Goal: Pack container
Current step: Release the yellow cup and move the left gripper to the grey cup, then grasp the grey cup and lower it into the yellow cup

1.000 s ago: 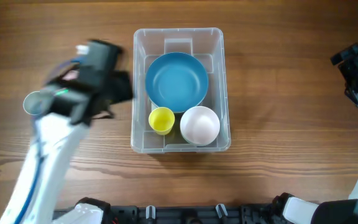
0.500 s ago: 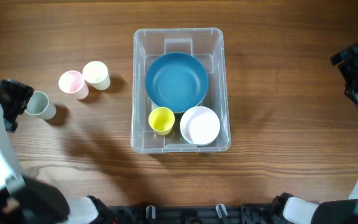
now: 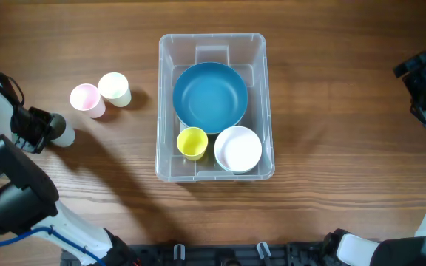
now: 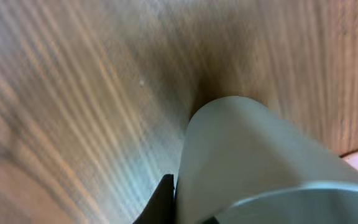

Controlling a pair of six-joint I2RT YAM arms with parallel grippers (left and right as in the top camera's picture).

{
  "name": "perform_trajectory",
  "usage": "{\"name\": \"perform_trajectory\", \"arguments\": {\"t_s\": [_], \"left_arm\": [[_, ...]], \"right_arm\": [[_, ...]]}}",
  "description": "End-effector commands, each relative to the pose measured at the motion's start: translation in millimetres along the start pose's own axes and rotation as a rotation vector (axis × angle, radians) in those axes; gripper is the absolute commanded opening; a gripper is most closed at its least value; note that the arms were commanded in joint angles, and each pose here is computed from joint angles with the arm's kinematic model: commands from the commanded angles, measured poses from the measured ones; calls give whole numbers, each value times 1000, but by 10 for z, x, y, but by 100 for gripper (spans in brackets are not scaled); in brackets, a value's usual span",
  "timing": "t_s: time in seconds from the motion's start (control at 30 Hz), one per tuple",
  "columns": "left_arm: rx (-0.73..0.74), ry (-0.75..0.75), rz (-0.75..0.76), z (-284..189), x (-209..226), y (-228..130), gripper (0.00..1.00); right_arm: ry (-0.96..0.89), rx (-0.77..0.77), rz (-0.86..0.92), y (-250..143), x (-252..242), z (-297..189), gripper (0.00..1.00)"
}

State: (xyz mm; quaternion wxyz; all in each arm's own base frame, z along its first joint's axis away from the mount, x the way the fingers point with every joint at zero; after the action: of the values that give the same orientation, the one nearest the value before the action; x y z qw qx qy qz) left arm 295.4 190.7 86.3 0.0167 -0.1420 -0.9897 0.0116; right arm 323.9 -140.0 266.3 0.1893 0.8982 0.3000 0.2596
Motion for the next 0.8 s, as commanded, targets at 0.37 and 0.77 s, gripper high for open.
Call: {"name": "perform_trajectory", "arguments": {"t_s": [0.37, 0.77], "left_arm": [[-253, -498, 753, -1926, -289, -1974, 4], [-161, -332, 1275, -1255, -449, -3475, 4]], "right_arm": [[5, 4, 9, -4, 12, 14, 100], [5, 4, 9, -4, 12, 14, 99]]}}
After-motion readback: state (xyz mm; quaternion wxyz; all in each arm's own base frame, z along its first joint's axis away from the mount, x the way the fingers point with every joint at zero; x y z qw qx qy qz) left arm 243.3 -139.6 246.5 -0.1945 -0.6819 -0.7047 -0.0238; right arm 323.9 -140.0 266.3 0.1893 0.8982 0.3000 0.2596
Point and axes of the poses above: each gripper's point midway between its finger pads, its own z axis out along the fingers, its own x axis along the line the jaws close on, y = z × x, the point moved 4 cm from there along -z, back along the fingers, and after that the axes turned 5 degrees about -z, right-handed, at the moved point
